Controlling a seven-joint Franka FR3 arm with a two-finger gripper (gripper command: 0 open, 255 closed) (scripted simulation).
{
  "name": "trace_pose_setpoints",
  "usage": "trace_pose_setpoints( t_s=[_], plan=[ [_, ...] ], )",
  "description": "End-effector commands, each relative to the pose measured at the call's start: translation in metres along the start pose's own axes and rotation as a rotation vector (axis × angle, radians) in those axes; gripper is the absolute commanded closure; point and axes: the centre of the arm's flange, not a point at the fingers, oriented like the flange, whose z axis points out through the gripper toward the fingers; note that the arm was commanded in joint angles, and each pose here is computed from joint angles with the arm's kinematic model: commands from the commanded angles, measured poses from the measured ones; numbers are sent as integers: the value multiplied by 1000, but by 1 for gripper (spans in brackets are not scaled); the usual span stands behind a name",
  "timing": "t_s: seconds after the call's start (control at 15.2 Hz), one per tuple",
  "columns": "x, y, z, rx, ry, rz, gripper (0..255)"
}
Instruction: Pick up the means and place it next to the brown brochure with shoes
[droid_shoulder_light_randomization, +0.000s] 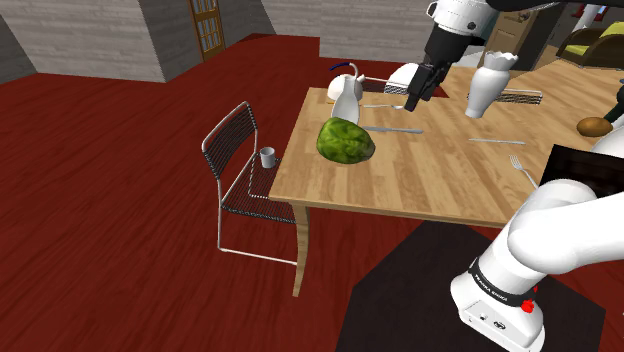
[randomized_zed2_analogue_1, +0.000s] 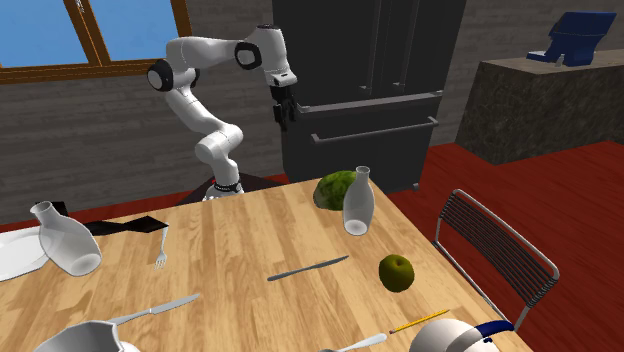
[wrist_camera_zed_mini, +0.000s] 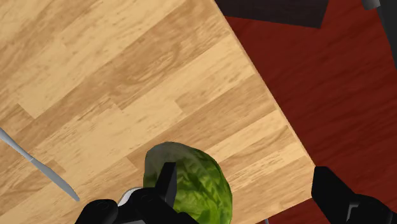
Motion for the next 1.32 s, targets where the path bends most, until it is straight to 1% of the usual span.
trace_pose_setpoints(
  t_s=[0.0, 0.59, 1.25],
  plan=[
    [0, 0, 0, 0, 0, 0, 0],
    [22, 103, 56, 3, -50, -145, 0],
    [60, 213, 121, 5, -105, -307, 0]
  ],
)
